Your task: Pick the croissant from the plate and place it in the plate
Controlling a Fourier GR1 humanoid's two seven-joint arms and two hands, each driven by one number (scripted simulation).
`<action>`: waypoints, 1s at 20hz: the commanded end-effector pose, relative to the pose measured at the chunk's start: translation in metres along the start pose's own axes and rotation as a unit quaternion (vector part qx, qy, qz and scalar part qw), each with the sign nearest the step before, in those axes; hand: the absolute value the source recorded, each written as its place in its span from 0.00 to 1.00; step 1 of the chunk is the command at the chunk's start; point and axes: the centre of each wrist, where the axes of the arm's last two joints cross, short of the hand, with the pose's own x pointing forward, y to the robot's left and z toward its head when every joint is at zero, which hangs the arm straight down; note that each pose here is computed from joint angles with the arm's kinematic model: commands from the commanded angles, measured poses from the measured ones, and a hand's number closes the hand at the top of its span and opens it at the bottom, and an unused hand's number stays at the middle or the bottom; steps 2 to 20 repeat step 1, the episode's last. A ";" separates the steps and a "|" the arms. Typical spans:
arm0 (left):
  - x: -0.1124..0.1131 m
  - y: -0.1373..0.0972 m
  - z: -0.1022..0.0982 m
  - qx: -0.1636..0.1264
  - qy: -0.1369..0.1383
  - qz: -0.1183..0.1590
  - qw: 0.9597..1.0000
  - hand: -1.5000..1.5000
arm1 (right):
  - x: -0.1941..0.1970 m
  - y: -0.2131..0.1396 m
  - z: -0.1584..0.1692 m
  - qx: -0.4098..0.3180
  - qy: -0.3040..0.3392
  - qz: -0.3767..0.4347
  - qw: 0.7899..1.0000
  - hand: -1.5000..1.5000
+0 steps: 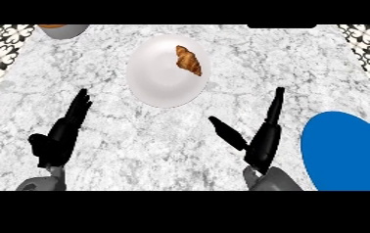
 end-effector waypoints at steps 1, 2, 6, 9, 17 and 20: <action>-0.010 0.013 0.012 -0.009 0.005 0.009 1.000 0.50 | -0.023 -0.015 0.002 -0.026 -0.005 0.015 1.000 0.00; -0.010 0.013 0.012 -0.009 0.005 0.009 1.000 0.50 | -0.023 -0.015 0.002 -0.026 -0.005 0.015 1.000 0.00; -0.010 0.013 0.012 -0.009 0.005 0.009 1.000 0.50 | -0.023 -0.015 0.002 -0.026 -0.005 0.015 1.000 0.00; -0.010 0.013 0.012 -0.009 0.005 0.009 1.000 0.50 | -0.023 -0.015 0.002 -0.026 -0.005 0.015 1.000 0.00; -0.010 0.013 0.012 -0.009 0.005 0.009 1.000 0.50 | -0.023 -0.015 0.002 -0.026 -0.005 0.015 1.000 0.00; -0.010 0.013 0.012 -0.009 0.005 0.009 1.000 0.50 | -0.023 -0.015 0.002 -0.026 -0.005 0.015 1.000 0.00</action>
